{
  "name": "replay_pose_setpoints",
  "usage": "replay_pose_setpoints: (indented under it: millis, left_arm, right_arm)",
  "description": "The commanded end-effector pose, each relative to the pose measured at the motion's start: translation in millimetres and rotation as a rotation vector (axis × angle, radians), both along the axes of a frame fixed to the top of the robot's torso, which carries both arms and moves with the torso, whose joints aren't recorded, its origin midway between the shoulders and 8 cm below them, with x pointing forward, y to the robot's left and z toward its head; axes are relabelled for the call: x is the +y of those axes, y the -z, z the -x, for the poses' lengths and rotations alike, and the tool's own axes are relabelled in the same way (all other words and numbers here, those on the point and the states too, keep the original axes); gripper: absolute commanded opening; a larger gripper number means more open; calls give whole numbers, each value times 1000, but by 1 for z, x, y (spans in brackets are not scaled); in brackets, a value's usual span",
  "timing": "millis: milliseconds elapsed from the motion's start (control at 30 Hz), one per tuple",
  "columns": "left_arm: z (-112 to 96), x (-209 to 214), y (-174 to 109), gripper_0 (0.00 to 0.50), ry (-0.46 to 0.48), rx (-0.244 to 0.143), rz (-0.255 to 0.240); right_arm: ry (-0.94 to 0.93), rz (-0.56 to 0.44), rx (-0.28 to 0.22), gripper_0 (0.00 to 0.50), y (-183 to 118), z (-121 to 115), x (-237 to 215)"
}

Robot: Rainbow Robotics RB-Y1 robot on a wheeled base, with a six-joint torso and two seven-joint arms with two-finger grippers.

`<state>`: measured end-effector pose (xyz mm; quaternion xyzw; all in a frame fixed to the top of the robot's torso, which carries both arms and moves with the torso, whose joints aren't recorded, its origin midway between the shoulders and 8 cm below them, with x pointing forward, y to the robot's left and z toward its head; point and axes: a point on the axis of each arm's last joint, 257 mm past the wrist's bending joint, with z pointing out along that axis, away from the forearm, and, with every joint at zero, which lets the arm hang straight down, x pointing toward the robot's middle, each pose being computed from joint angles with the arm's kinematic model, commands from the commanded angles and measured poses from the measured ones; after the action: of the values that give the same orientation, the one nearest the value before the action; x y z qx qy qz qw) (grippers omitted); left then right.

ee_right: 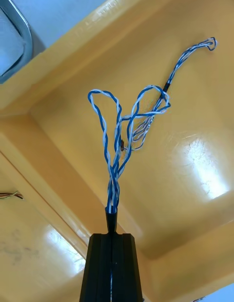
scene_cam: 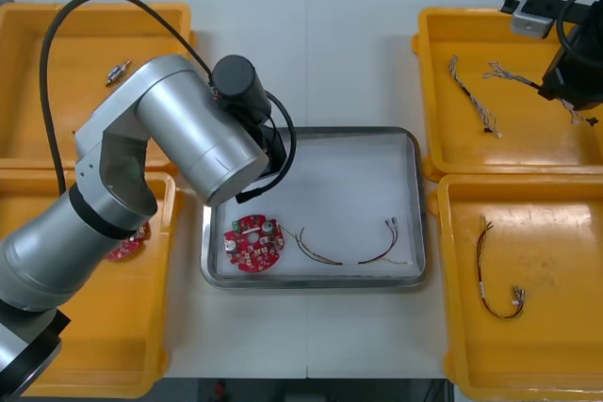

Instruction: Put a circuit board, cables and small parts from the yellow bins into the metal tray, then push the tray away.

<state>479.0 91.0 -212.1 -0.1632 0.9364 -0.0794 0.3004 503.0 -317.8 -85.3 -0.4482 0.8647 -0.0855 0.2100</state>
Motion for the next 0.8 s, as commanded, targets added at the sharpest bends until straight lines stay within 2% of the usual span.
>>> replay_pose_setpoints:
  millis: [33, 233, 300, 333, 433, 667, 800]
  left_arm:
    - [9, -8, 13, 0, -43, -11, 44]
    - [6, -13, 12, 0, -47, -28, 76]
    - [3, -15, 13, 0, -49, -43, 93]
    - [0, -18, 11, 0, -45, -64, 106]
    - [-5, -18, 12, 0, -45, -99, 109]
    - [-7, -9, 19, 1, -53, -90, 80]
    - [-11, -1, 30, 3, -60, -99, 34]
  right_arm:
    - [70, -23, -67, 0, -20, 11, -8]
    - [65, -95, -70, 0, -21, 24, 13]
    - [69, -104, -72, 0, -20, 28, 17]
    - [74, -105, -77, 0, -20, 30, 18]
    - [102, -119, -76, 0, -15, 36, 21]
    - [139, -125, -72, 0, -10, 39, 18]
    - [168, -110, -78, 0, -8, 37, 10]
